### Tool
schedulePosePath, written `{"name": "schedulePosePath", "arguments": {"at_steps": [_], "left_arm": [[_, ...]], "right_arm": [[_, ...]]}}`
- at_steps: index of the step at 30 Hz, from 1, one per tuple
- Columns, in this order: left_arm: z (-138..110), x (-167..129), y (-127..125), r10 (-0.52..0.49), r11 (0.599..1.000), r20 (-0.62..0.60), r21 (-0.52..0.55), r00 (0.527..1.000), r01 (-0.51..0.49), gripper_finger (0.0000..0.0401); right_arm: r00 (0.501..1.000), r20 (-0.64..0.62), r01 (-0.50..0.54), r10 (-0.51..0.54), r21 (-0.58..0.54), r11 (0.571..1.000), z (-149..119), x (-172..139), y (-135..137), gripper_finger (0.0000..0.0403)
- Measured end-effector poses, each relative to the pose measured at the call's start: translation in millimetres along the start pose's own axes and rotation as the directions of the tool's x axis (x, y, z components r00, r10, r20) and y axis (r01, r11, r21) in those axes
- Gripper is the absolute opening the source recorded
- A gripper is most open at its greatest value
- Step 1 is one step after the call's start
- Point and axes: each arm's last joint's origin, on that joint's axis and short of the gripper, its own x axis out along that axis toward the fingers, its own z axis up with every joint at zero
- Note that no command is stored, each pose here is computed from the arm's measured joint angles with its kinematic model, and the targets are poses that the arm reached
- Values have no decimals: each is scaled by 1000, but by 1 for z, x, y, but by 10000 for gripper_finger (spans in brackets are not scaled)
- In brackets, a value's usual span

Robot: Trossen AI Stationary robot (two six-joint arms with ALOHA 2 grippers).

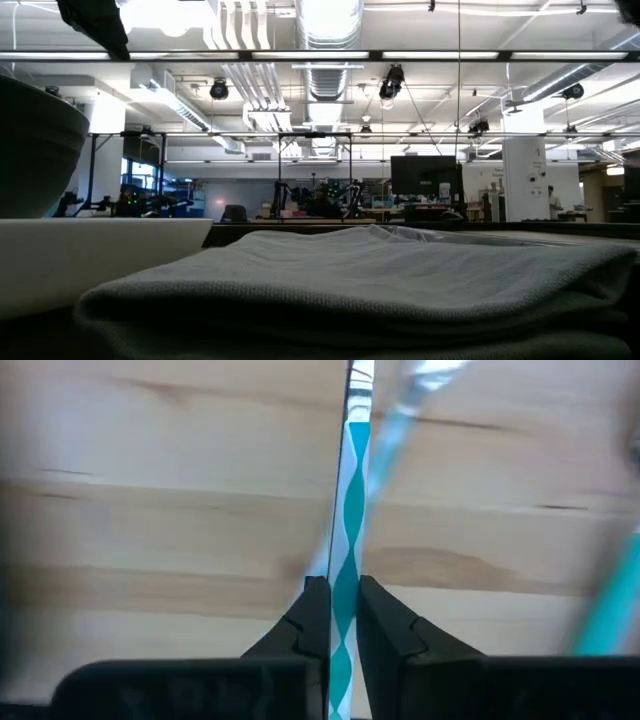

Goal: Set up tray
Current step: Put the white green fork on top of the gray napkin on the black serving tray

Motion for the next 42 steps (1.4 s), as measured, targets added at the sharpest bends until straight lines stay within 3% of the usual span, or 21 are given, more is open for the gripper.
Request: {"name": "schedulePosePath", "arguments": {"at_steps": [6,12,18,24,30,42], "left_arm": [[0,0,0,-3,1000,5,-2,1000,3,137],[1,0,-1,-9,1000,14,-6,1000,9,137],[2,0,-1,-10,1000,16,-7,1000,10,137],[1,0,-1,-8,1000,15,-6,1000,8,137],[1,0,-1,-6,1000,16,-6,1000,6,137],[1,0,-1,-6,1000,15,-5,1000,6,137]], "right_arm": [[980,45,-192,193,-37,981,-3,-24,35,18],[942,75,-323,327,-58,945,8,-19,92,18],[930,83,-346,358,-129,929,16,1,154,18],[931,35,-352,364,-185,918,16,20,198,18],[933,-1,-354,359,-171,920,11,34,214,18],[956,-47,-294,291,-172,940,11,43,210,18]]}}
